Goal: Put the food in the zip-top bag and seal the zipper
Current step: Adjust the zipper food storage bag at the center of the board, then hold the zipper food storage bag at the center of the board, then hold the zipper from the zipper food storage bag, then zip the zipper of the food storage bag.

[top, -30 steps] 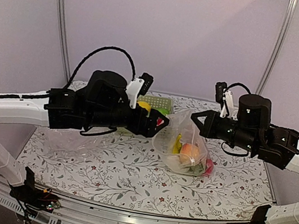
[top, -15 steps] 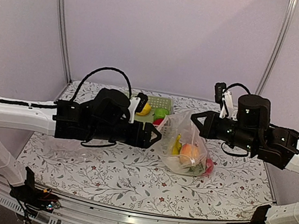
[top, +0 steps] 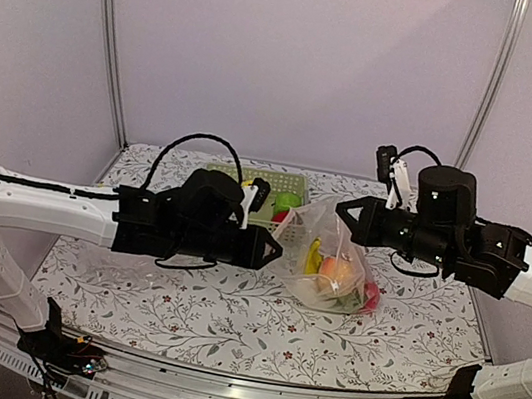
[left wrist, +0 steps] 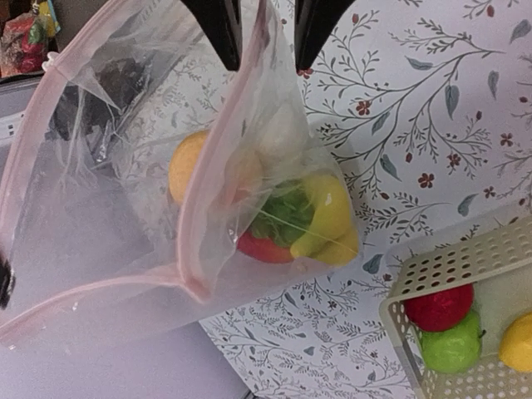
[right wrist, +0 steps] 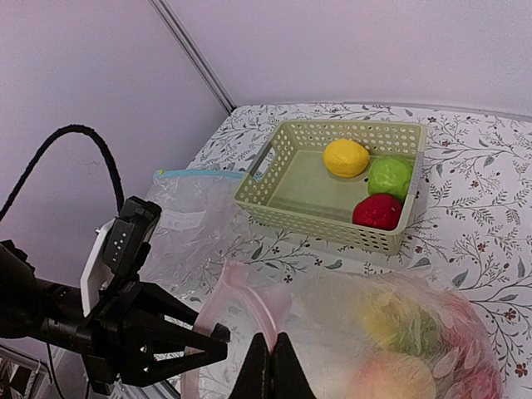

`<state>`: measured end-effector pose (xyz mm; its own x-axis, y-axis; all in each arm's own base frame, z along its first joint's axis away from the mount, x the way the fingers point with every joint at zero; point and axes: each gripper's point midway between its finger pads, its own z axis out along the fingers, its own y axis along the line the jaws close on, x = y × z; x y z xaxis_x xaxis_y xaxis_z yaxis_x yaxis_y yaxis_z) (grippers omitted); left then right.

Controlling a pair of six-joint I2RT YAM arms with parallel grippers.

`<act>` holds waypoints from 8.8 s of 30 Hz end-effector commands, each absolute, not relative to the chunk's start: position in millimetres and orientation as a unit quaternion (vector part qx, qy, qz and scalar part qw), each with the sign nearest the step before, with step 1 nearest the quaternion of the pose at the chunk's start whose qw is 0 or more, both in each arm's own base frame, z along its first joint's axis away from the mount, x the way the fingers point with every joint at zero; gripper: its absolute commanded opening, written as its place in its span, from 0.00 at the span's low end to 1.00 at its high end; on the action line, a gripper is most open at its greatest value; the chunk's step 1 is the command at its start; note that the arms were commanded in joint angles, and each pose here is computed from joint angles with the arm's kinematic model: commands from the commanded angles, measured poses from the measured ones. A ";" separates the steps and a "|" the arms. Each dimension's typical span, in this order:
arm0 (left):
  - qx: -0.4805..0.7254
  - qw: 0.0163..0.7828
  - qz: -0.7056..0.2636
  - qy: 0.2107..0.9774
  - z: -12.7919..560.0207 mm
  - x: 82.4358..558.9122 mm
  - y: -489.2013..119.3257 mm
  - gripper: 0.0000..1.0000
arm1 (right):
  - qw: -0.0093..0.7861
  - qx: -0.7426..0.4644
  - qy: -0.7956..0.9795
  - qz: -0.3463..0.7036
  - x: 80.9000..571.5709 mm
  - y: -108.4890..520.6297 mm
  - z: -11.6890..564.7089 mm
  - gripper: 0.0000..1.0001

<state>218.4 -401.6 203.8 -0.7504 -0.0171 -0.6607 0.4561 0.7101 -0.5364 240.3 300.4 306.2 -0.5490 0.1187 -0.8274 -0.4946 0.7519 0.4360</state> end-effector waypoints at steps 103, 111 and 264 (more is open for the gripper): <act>0.052 0.430 -0.330 0.839 312.0 254.8 -299.5 0.43 | 0.502 -0.280 0.724 0.382 190.2 346.6 299.4 0.00; 0.211 0.507 -0.209 0.809 374.2 244.6 -264.4 0.76 | 0.446 -0.366 0.716 0.393 163.8 358.9 317.0 0.00; 0.600 0.345 -0.322 0.646 336.9 175.8 -353.5 0.05 | 0.449 -0.345 0.735 0.372 177.4 349.9 322.7 0.00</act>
